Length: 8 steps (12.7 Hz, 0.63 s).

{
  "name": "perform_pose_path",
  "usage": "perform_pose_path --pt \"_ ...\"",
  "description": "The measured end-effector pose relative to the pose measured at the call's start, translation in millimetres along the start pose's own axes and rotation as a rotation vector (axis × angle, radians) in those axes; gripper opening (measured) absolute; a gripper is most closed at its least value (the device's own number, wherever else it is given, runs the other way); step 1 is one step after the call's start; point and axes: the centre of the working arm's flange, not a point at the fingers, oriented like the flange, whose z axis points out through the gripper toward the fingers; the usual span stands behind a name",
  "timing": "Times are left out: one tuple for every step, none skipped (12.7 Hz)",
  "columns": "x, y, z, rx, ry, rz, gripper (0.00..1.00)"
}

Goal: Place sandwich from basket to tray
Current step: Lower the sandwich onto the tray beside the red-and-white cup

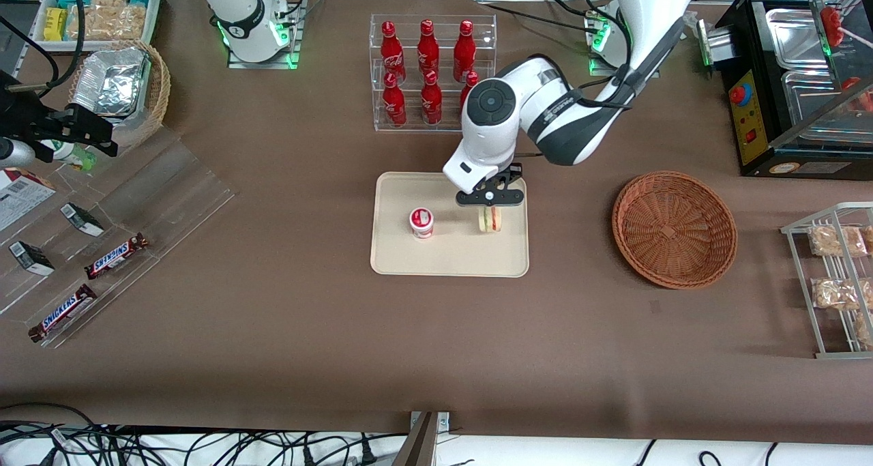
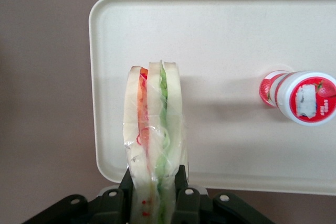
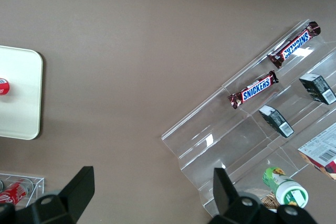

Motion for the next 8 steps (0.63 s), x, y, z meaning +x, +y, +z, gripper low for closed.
perform_pose_path --pt "-2.3 6.2 8.7 0.003 0.007 0.001 0.33" --pt "-5.6 12.6 17.2 0.011 0.018 0.002 0.33" --pt "-8.6 17.4 25.8 0.026 0.028 0.002 0.33" --pt "-10.9 21.8 34.5 0.039 0.04 0.004 0.33" --pt "-12.0 25.5 42.5 0.042 0.052 0.003 0.33" --pt "-12.1 27.8 50.0 0.042 0.056 0.005 0.33" --pt "-11.5 28.7 55.2 0.04 0.055 0.006 0.33" --pt "-10.8 28.8 58.6 0.041 0.054 0.007 0.33"
